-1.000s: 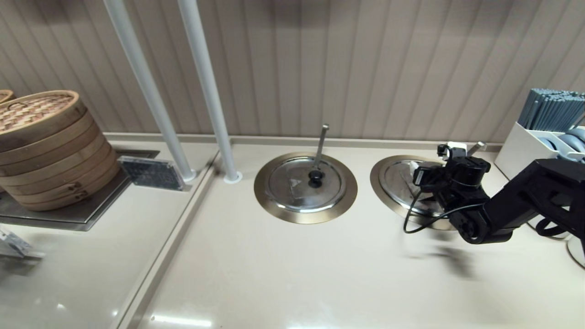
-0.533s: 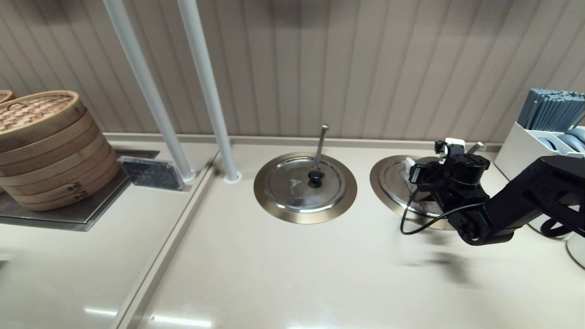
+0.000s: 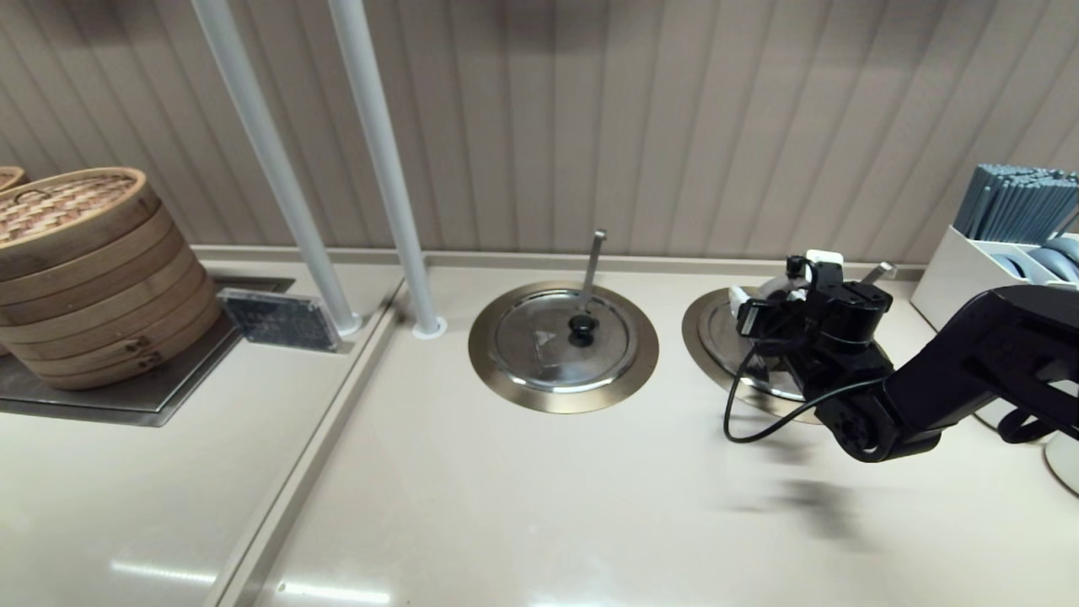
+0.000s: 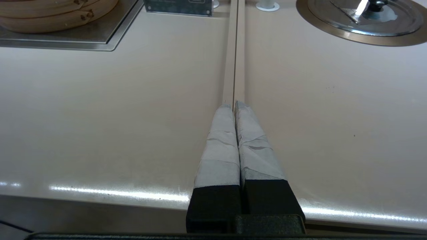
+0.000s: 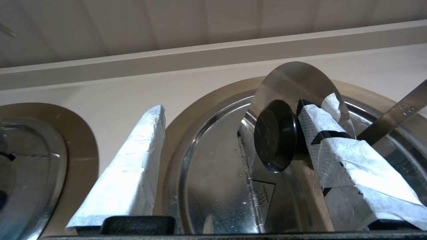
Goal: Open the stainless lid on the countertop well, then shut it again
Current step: Open the lid, then stir with a spoon
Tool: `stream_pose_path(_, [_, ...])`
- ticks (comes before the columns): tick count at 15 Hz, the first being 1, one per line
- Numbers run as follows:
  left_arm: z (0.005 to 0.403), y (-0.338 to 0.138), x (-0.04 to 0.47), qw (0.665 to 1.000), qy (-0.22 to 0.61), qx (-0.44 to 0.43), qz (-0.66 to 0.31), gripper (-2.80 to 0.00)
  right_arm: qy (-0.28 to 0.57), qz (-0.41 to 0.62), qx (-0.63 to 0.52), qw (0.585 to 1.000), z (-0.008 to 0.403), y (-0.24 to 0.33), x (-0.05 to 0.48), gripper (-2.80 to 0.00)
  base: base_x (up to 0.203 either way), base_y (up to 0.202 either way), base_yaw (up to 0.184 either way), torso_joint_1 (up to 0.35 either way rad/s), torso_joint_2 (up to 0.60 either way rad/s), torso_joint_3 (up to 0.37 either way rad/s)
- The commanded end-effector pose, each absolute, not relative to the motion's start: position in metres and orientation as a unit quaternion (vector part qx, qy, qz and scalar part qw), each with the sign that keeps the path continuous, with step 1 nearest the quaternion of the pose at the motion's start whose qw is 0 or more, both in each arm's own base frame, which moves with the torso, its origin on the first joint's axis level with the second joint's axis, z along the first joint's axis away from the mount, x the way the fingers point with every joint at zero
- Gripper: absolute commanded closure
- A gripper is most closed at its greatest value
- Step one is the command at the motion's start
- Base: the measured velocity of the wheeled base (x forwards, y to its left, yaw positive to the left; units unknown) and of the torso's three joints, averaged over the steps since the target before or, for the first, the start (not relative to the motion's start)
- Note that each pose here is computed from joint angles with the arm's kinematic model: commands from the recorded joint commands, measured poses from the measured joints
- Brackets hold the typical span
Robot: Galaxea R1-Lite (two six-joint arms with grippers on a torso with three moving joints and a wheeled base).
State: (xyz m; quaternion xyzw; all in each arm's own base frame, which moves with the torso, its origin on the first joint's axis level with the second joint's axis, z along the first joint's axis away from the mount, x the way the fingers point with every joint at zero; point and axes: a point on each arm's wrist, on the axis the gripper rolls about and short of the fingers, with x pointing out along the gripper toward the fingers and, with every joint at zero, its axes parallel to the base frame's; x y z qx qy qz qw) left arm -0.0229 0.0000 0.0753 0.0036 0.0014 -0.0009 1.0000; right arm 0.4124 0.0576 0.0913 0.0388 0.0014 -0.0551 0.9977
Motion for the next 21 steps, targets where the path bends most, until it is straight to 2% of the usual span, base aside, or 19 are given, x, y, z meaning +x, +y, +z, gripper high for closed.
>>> stream_pose_path(1, [0.075,0.000,-0.023,1.000,0.002,0.004,-0.001,0.00,0.001,-0.041,0.045,0.998,0.094,0.069,0.406,-2.80,0.000,0.000,0.000,0.000,0.00,0.000])
stream_pose_path(8, [0.075,0.000,-0.023,1.000,0.002,0.004,-0.001,0.00,-0.015,-0.011,0.066,0.998,0.120,0.092,0.380,-2.80,0.000,0.000,0.000,0.000,0.00,0.000])
stream_pose_path(14, [0.075,0.000,-0.023,1.000,0.002,0.004,-0.001,0.00,-0.048,0.037,0.108,0.992,0.162,0.114,0.341,-2.80,0.000,0.000,0.000,0.000,0.00,0.000])
stream_pose_path(16, [0.075,0.000,-0.023,1.000,0.002,0.003,-0.001,0.00,-0.043,0.022,0.098,0.994,0.172,0.102,0.338,-2.80,0.000,0.000,0.000,0.000,0.00,0.000])
stream_pose_path(19, [0.075,0.000,-0.023,1.000,0.002,0.004,-0.001,0.00,-0.008,-0.050,0.081,0.995,0.171,0.056,0.363,-2.80,0.000,0.000,0.000,0.000,0.00,0.000])
stream_pose_path(21, [0.075,0.000,-0.023,1.000,0.002,0.004,-0.001,0.00,0.057,-0.104,0.073,0.990,0.159,0.022,0.381,-2.80,0.000,0.000,0.000,0.000,0.00,0.000])
